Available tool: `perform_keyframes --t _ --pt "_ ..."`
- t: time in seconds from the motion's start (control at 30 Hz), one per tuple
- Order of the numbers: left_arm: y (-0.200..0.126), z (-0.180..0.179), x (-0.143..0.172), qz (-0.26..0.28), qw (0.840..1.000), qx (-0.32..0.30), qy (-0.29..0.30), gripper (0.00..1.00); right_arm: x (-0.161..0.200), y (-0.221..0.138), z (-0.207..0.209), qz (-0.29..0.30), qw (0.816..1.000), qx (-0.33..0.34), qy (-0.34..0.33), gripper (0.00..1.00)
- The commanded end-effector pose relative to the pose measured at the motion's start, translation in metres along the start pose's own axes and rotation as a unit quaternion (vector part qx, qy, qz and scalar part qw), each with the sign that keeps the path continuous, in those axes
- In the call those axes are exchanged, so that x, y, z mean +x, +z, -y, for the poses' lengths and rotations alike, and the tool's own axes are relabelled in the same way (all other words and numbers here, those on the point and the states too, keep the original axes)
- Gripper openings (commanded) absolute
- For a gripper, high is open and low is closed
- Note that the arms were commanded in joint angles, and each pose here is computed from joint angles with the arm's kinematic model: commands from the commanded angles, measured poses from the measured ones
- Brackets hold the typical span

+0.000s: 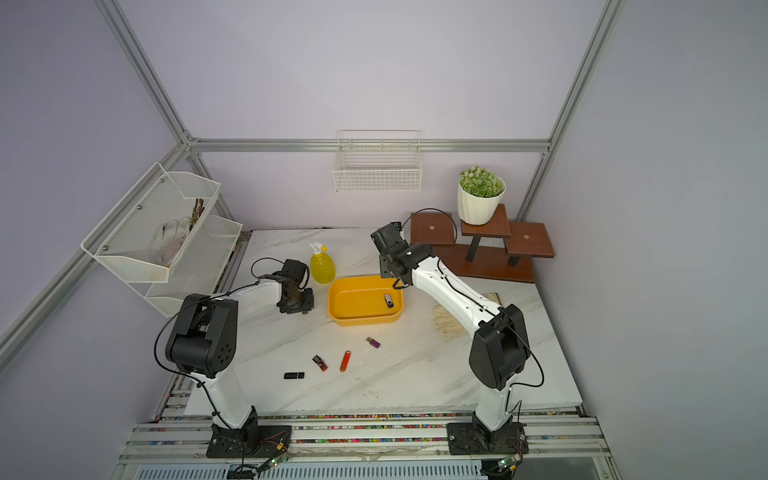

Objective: Put the usb flash drive into the storage box
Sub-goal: Pick up the USB flash from the center of the board.

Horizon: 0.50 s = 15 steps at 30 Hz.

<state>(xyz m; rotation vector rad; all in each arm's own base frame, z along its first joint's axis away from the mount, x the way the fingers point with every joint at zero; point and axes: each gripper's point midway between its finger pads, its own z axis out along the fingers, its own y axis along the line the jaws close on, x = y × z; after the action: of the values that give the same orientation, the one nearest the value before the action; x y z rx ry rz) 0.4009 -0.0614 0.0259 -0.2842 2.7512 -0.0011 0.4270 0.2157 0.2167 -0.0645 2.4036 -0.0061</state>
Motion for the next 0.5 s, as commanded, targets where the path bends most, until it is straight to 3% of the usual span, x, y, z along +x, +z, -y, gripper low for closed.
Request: perform_keyframes --t 0.0,0.27,0.47 --pt "0.0093 0.0011 0.0155 -0.036 0.999 0.001 0.01 0.33 -0.0015 -0.0086 0.0114 0.006 1.0 0.011 -0.001 0.49" --pt "0.0129 -0.003 0.0235 -0.051 0.999 -0.009 0.014 0.2 -0.0013 -0.01 0.0157 0.006 1.0 0.013 0.001 0.49" --pt "0.0117 -0.0014 0.0241 -0.053 0.998 -0.003 0.015 0.01 -0.0021 -0.0134 0.0176 0.008 1.0 0.013 0.002 0.49"
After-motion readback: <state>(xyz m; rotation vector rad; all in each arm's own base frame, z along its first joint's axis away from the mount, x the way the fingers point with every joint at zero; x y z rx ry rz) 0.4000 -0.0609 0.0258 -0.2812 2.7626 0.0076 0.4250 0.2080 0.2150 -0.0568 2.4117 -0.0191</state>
